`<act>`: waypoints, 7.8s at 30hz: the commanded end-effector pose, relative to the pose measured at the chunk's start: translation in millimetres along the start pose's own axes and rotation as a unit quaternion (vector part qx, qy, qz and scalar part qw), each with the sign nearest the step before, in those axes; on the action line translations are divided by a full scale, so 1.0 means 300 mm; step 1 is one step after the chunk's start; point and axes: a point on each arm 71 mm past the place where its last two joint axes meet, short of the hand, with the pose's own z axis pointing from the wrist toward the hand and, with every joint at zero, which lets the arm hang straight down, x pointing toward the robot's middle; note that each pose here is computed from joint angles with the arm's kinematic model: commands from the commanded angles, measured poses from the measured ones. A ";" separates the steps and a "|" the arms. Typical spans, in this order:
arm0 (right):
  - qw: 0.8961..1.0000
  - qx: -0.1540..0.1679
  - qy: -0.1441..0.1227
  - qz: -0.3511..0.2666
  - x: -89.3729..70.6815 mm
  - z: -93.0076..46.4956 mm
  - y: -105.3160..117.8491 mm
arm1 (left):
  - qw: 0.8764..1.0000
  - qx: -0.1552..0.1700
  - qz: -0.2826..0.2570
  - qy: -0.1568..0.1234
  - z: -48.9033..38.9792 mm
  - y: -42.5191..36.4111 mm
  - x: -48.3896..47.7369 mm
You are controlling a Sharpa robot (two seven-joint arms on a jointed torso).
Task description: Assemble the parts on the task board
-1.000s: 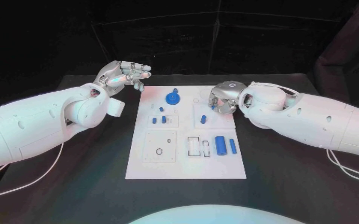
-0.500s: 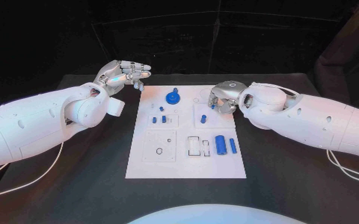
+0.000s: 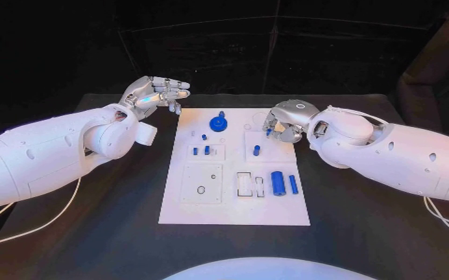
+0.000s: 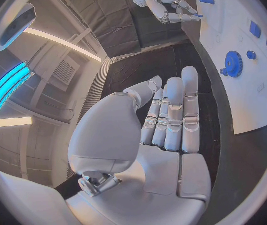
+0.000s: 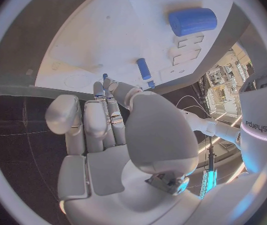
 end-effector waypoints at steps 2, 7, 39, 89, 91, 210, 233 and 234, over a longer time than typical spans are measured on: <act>0.999 -0.008 -0.035 0.012 -0.031 -0.020 0.026 | 1.000 0.003 -0.002 -0.001 0.000 -0.004 -0.002; 0.998 -0.033 -0.048 0.028 -0.054 -0.043 0.094 | 1.000 0.003 -0.003 0.000 0.002 -0.004 0.001; 0.986 -0.145 0.030 0.074 0.098 0.072 0.467 | 1.000 0.002 -0.009 0.015 0.019 -0.006 0.049; 0.985 -0.150 0.073 0.039 0.169 0.102 0.523 | 1.000 -0.003 -0.010 0.019 0.023 -0.003 0.056; 0.985 -0.150 0.072 0.037 0.170 0.103 0.525 | 1.000 -0.004 -0.010 0.020 0.023 -0.003 0.056; 0.982 -0.148 -0.032 0.113 -0.048 0.017 0.479 | 0.999 -0.015 -0.012 0.026 0.030 0.008 0.056; 0.975 -0.191 0.048 0.101 0.133 0.073 0.608 | 0.999 -0.014 -0.014 0.033 0.044 0.007 0.083; 0.975 -0.191 0.050 0.101 0.135 0.073 0.609 | 0.999 -0.014 -0.014 0.033 0.044 0.007 0.083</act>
